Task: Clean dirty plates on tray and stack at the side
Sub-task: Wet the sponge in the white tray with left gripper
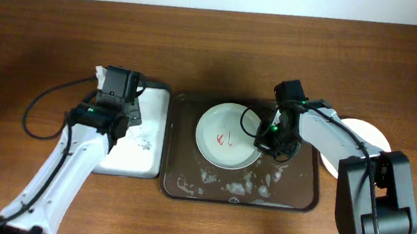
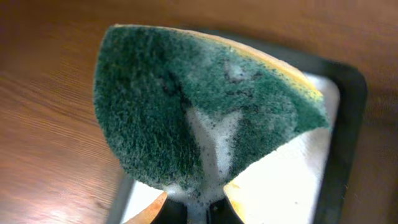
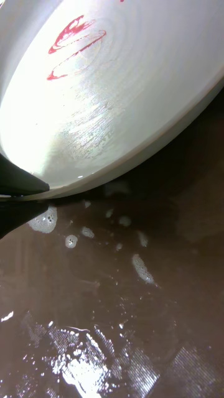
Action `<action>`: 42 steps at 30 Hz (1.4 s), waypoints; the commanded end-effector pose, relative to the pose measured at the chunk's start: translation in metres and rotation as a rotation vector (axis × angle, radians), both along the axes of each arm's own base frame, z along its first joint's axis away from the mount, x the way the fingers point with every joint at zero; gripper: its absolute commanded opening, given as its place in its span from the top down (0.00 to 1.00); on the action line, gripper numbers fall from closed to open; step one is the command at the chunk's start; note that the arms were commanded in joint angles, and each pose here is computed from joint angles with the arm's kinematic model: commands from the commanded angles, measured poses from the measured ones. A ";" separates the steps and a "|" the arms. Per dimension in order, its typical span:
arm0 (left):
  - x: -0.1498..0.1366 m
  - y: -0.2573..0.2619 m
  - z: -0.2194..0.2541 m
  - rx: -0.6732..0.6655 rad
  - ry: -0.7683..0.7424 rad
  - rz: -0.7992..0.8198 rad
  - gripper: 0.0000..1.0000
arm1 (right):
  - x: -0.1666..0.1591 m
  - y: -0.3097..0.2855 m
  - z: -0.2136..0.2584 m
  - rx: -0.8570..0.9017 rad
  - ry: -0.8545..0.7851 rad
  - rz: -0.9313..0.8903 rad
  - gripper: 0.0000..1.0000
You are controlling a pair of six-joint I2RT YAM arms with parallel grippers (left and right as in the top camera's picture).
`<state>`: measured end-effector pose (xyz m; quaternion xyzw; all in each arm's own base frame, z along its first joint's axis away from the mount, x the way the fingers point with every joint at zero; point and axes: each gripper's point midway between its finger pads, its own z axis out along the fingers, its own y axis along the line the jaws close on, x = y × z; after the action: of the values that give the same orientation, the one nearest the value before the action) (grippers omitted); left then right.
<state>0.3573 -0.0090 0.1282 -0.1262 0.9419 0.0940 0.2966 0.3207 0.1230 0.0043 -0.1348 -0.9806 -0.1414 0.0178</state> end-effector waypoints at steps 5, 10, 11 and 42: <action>-0.004 0.006 0.045 0.207 -0.119 0.005 1.00 | -0.005 -0.008 -0.008 -0.050 0.017 0.009 0.96; -0.006 0.000 0.050 0.250 -0.131 -0.006 1.00 | -0.005 -0.009 -0.008 -0.053 0.010 0.034 0.96; -0.006 0.000 0.050 0.250 -0.131 -0.006 1.00 | -0.005 -0.009 -0.008 -0.052 0.010 0.034 0.96; -0.034 -0.079 -0.074 -0.347 0.301 -0.221 1.00 | -0.006 -0.009 -0.008 -0.052 0.007 0.049 0.96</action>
<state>0.3326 -0.0699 0.0751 -0.0476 0.9798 -0.0020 0.1942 0.3208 0.1229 0.0043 -0.1217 -0.9823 -0.1414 0.0158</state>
